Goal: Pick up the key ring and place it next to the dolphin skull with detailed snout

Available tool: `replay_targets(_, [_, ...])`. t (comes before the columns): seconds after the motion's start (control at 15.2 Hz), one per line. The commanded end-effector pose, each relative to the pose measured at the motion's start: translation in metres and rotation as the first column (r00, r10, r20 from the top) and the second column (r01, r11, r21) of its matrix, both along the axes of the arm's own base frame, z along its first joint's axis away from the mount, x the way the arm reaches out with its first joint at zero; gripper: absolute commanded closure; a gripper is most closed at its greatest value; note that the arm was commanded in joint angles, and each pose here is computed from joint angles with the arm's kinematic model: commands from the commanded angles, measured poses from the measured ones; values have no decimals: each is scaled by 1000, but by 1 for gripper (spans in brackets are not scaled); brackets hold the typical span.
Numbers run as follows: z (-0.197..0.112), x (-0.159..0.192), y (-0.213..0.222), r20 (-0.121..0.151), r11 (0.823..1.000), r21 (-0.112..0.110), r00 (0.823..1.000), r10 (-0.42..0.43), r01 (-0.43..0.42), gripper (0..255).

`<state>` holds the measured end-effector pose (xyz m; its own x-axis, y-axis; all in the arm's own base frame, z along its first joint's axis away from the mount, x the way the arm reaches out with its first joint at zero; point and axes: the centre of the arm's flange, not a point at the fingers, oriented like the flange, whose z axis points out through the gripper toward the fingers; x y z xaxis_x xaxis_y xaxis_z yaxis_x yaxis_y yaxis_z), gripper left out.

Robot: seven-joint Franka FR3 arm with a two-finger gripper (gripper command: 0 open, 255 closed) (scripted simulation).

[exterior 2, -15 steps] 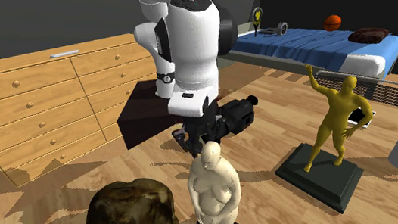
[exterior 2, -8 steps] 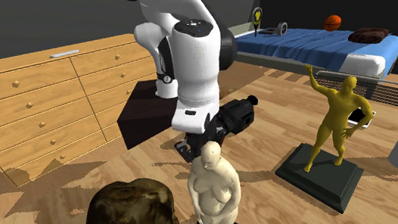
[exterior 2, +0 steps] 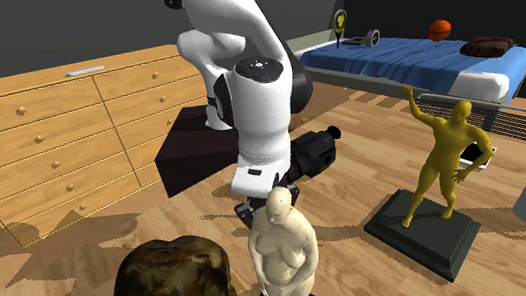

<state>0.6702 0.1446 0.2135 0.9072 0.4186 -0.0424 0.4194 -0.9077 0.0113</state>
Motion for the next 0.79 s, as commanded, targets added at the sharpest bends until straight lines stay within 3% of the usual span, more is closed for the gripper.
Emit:
replay_targets(0.0, [-10, 1, 0, 0, 1000, 0, 1000, 0, 0, 255])
replay_targets(0.73, [-68, 1, 0, 0, 1000, 0, 1000, 0, 0, 255])
